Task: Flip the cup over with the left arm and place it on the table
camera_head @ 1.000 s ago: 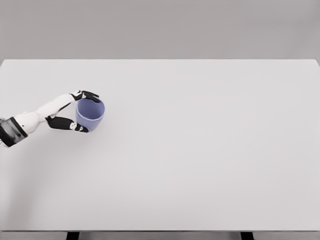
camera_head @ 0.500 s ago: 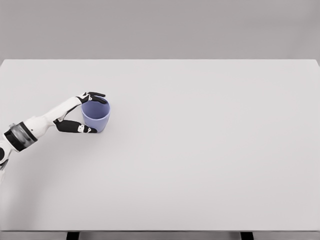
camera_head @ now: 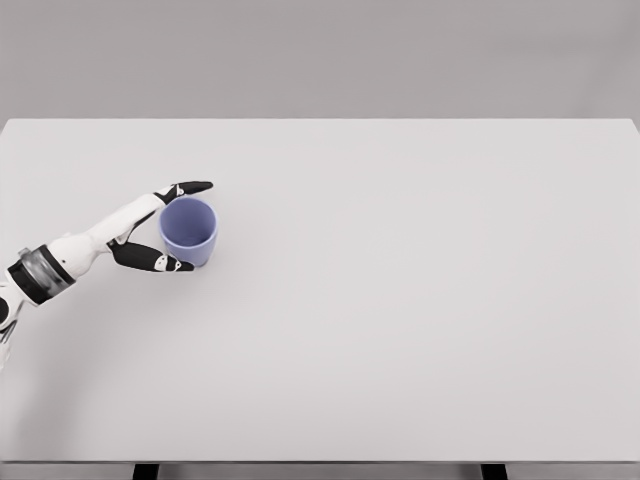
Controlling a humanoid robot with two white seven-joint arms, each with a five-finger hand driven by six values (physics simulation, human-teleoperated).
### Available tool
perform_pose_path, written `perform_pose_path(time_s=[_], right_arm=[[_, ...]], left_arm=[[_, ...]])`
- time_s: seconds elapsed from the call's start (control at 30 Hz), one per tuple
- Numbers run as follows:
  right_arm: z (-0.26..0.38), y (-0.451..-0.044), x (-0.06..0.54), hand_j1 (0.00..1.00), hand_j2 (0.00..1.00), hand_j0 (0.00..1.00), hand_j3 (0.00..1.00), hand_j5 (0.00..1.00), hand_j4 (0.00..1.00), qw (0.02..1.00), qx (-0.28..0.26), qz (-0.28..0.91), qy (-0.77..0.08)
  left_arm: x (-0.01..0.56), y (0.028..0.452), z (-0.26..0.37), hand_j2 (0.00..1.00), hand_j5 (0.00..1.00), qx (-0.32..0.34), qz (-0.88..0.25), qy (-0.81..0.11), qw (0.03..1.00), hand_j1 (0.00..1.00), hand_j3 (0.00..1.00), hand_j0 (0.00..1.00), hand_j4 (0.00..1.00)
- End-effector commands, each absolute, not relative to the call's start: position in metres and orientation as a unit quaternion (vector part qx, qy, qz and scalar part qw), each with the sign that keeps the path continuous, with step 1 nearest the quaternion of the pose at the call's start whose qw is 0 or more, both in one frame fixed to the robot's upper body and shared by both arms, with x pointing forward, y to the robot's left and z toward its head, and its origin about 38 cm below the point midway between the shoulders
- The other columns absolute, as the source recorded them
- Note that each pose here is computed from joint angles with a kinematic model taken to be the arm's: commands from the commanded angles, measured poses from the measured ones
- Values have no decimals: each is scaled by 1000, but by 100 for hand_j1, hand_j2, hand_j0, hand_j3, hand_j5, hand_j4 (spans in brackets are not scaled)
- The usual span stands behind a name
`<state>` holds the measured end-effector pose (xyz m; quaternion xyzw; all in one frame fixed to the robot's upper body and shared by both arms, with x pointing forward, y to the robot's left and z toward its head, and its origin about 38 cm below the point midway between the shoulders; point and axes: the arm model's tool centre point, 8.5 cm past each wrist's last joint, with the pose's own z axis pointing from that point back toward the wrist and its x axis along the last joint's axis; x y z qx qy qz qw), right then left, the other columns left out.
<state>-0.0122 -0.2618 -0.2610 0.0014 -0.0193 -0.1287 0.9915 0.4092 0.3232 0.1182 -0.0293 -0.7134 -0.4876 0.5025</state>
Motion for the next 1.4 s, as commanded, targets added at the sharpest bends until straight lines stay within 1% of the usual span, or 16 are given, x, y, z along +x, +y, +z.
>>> perform_pose_path(time_s=[0.0, 0.27, 0.67, 1.37], right_arm=[[-261, -262, -12, 100, 100, 100, 100, 100, 100, 991, 1, -129, -19], [-261, -262, -12, 100, 100, 100, 100, 100, 100, 991, 1, -129, -19], [-261, -262, -12, 100, 100, 100, 100, 100, 100, 991, 1, -129, -19], [-261, -262, -12, 100, 100, 100, 100, 100, 100, 991, 1, -129, -19]], left_arm=[[409, 324, 120, 100, 100, -30, -485, -715, 503, 100, 100, 100, 100], [410, 337, 127, 100, 100, -15, -477, -720, 504, 100, 100, 100, 100], [403, 342, 133, 100, 100, -9, -473, -727, 498, 100, 100, 100, 100], [373, 402, 178, 100, 100, 45, -458, -742, 488, 100, 100, 100, 100]])
